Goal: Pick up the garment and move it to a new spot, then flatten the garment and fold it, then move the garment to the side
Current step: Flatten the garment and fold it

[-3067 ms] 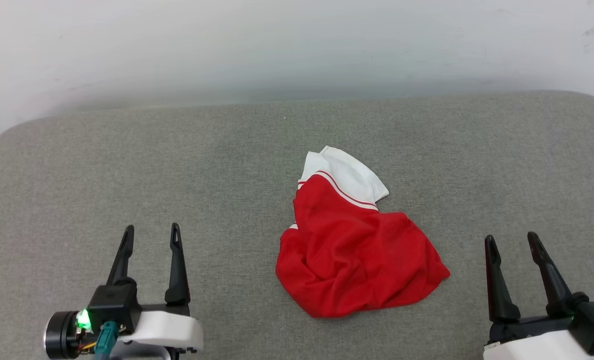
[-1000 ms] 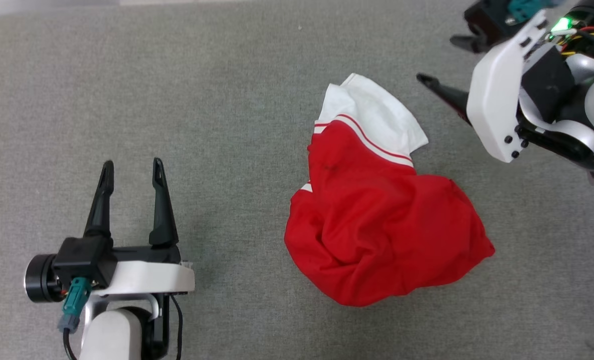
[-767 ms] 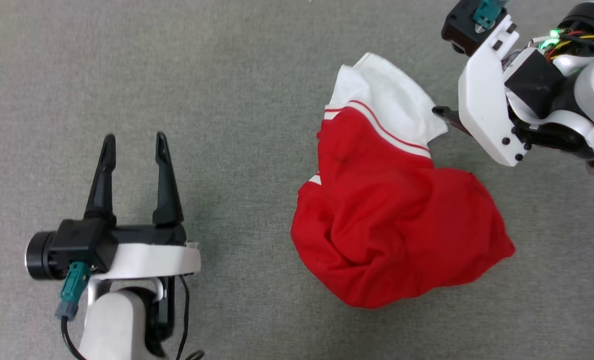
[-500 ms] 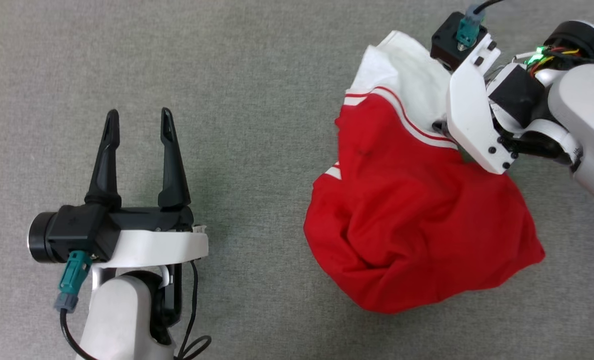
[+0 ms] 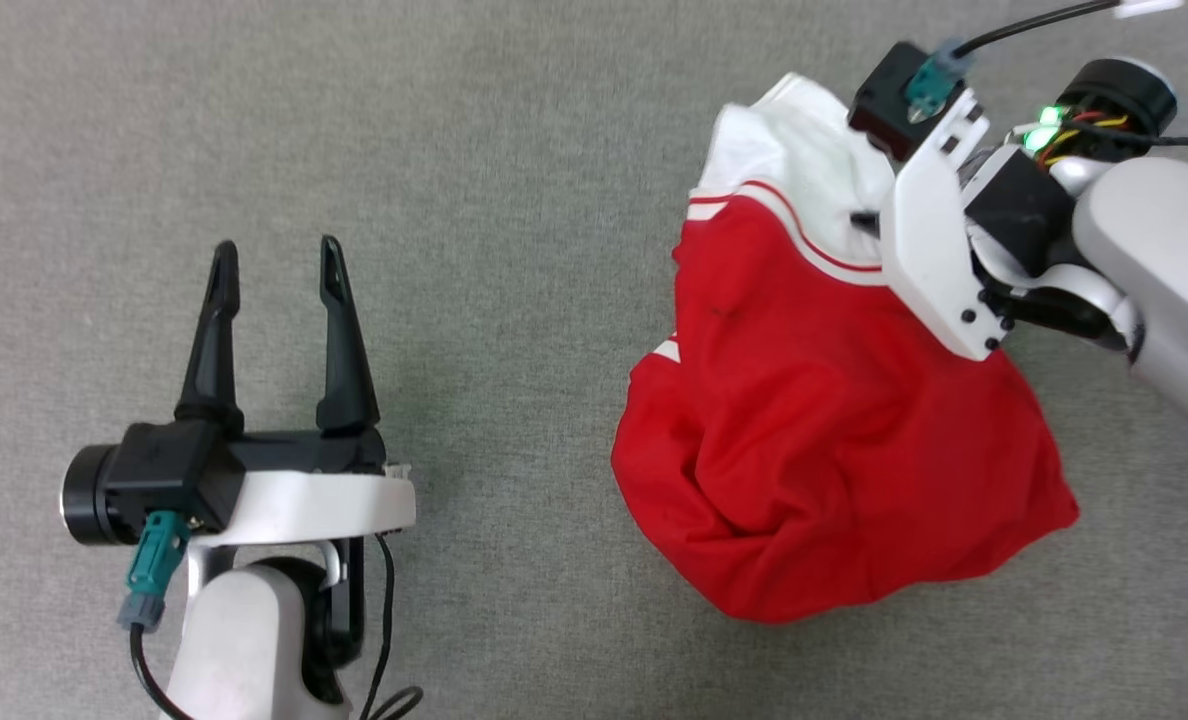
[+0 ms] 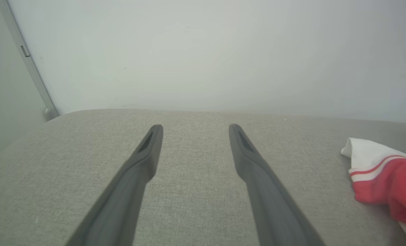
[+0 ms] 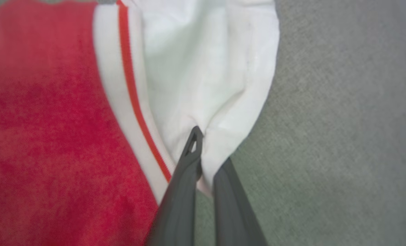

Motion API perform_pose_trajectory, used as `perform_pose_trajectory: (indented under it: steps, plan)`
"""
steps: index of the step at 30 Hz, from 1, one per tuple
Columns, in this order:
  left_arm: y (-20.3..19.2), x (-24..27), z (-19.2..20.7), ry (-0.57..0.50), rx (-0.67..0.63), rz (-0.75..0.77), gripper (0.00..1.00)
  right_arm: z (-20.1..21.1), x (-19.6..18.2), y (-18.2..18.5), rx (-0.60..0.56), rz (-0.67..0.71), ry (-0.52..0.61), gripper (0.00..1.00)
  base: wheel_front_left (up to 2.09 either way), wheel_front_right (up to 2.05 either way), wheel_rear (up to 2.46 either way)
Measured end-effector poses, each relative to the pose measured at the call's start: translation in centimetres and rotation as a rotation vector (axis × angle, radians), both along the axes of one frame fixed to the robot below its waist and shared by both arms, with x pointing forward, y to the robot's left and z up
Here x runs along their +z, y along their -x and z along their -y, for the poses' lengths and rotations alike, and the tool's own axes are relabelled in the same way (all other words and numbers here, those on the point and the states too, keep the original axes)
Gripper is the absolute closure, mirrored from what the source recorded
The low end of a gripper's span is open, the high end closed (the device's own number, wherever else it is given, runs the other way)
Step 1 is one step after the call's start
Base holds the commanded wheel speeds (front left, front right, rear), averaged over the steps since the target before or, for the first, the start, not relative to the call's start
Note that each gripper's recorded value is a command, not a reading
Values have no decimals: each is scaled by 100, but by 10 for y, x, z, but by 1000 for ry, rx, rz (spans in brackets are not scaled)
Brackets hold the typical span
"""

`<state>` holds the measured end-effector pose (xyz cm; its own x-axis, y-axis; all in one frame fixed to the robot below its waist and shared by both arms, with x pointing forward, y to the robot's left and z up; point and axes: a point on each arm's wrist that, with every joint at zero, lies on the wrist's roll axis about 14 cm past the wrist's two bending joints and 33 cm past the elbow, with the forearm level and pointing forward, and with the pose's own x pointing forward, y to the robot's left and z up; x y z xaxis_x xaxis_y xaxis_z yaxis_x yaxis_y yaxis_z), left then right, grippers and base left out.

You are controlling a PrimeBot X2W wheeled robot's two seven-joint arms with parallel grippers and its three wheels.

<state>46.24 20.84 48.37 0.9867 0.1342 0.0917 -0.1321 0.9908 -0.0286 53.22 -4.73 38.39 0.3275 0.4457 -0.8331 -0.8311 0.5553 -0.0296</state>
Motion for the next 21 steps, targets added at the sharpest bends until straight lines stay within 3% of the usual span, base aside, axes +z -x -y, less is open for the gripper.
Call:
perform_pose_trajectory:
  steps: [5, 11, 16, 21]
  plan:
    - [15, 12, 0, 1, 7, 16, 0, 3, 55, -11, -9, 172, -123, 100, 0, 0, 0]
    - [37, 25, 0, 9, 14, 32, 0, 40, 107, 2, -53, 318, -217, 100, 0, 0, 0]
    - [47, 31, 6, 15, 0, 43, 0, 94, 112, 33, -158, 338, -235, 100, 0, 0, 0]
    - [49, 38, 15, 15, -26, 63, 0, 150, 84, 79, -312, 265, -222, 100, 0, 0, 0]
